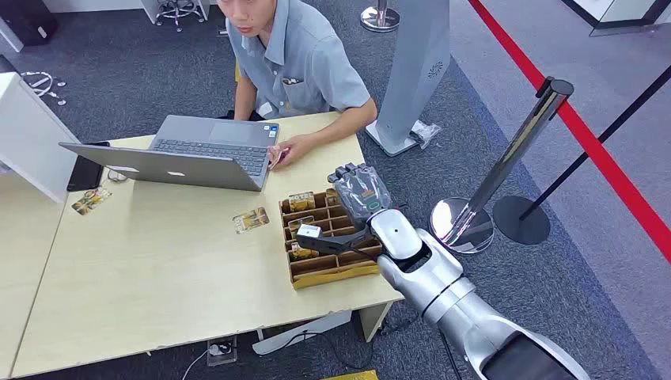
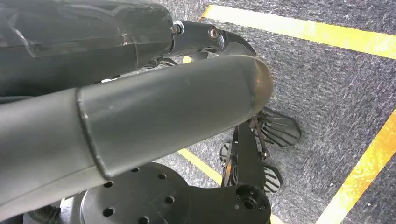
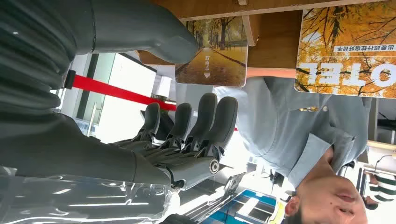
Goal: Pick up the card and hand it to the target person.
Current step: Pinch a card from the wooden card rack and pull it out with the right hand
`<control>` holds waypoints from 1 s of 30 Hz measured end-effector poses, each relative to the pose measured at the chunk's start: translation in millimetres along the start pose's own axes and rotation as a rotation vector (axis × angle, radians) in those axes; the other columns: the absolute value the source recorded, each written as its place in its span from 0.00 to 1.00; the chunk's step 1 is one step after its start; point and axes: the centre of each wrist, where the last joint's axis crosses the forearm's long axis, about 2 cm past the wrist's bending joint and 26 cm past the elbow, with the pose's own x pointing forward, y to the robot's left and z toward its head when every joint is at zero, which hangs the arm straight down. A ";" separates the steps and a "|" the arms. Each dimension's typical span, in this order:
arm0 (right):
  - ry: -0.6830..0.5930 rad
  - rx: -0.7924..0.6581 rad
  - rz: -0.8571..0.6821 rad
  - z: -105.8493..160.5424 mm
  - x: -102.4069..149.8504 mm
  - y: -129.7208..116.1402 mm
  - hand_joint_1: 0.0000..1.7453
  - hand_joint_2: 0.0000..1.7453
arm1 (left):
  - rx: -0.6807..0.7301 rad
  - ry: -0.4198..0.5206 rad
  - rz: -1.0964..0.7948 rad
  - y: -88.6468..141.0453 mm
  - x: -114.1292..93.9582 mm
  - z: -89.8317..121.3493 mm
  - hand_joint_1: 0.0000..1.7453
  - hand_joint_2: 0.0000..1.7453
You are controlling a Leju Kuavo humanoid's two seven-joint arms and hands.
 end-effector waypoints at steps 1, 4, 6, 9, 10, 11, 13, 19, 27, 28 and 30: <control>0.000 0.000 0.000 0.0 0.0 0.1 0.50 1.00 | 0.000 0.000 0.000 0.0 0.0 0.0 0.00 0.00; 0.004 0.003 0.001 0.0 -0.9 1.2 0.51 1.00 | 0.000 0.000 -0.001 0.0 0.0 0.0 0.00 0.00; 0.010 0.009 0.004 0.2 -2.2 2.8 0.52 1.00 | 0.000 0.000 -0.002 0.0 -0.1 0.0 0.00 0.00; 0.016 0.017 0.007 0.4 -3.8 4.9 0.53 1.00 | -0.001 0.000 -0.004 -0.1 -0.2 0.0 0.00 0.00; 0.018 0.019 0.008 0.5 -4.3 5.6 0.53 1.00 | -0.001 0.000 -0.005 -0.1 -0.2 0.0 0.00 0.00; 0.020 0.022 0.009 0.6 -4.7 6.2 0.53 1.00 | -0.001 0.000 -0.005 -0.1 -0.2 0.0 0.00 0.00; 0.022 0.025 0.011 0.6 -5.3 7.1 0.54 1.00 | -0.001 0.000 -0.006 -0.1 -0.2 0.0 0.00 0.00; 0.027 0.030 0.013 0.5 -6.6 8.5 0.59 1.00 | -0.001 0.000 -0.007 -0.1 -0.3 0.0 0.00 0.00; 0.028 0.020 0.013 -0.5 -7.3 8.2 0.58 1.00 | 0.000 0.000 -0.007 -0.1 -0.3 0.0 0.00 0.00; 0.028 0.020 0.013 -0.5 -7.3 8.2 0.58 1.00 | 0.000 0.000 -0.007 -0.1 -0.3 0.0 0.00 0.00; 0.027 0.019 0.014 -0.6 -7.2 8.1 0.58 1.00 | 0.000 0.000 -0.006 -0.1 -0.3 0.0 0.00 0.00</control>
